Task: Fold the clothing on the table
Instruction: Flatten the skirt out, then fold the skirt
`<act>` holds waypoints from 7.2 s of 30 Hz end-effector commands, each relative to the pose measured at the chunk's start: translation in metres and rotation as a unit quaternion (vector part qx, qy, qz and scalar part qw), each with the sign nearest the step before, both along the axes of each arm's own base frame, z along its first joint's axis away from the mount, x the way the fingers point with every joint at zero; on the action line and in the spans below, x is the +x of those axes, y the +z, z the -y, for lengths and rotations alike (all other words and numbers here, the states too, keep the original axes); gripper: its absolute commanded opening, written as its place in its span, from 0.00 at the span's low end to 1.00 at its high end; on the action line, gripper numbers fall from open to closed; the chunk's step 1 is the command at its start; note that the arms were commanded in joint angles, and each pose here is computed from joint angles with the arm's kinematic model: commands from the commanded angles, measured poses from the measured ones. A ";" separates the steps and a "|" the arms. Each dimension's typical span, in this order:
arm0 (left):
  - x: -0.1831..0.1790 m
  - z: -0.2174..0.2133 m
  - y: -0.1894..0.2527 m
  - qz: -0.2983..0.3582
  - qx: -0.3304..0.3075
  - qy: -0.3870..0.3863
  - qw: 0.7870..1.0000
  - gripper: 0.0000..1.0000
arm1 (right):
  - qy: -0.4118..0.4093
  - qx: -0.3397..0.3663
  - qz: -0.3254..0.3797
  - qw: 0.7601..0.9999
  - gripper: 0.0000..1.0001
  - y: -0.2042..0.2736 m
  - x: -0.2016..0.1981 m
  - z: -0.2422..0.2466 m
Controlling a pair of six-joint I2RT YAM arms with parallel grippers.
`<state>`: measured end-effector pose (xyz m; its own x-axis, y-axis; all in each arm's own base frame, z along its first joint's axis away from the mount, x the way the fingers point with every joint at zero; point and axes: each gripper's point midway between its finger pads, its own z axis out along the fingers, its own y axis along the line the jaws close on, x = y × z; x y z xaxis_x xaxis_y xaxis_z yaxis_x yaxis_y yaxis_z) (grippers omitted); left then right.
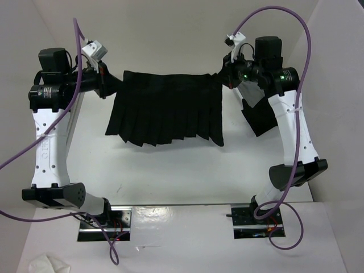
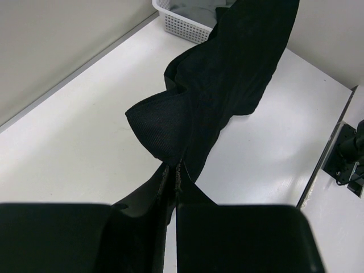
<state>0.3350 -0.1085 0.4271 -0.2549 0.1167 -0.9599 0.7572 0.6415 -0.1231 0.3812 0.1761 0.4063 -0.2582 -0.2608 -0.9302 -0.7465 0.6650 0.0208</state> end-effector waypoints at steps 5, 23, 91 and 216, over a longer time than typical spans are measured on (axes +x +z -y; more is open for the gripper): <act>-0.024 0.008 0.016 0.042 -0.005 -0.037 0.998 0.00 | 0.028 0.002 0.059 0.998 0.00 0.036 -0.037 0.005; -0.073 0.008 0.001 0.038 -0.023 -0.068 0.997 0.00 | 0.095 -0.017 0.041 0.994 0.00 0.010 -0.094 0.012; 0.196 0.008 -0.291 -0.269 -0.036 -0.051 0.961 0.13 | -0.152 -0.133 -0.108 0.973 0.42 -0.256 0.180 0.030; 0.292 -0.024 -0.386 -0.266 0.070 0.133 0.952 0.58 | -0.084 0.012 -0.273 0.958 0.63 -0.379 0.218 0.000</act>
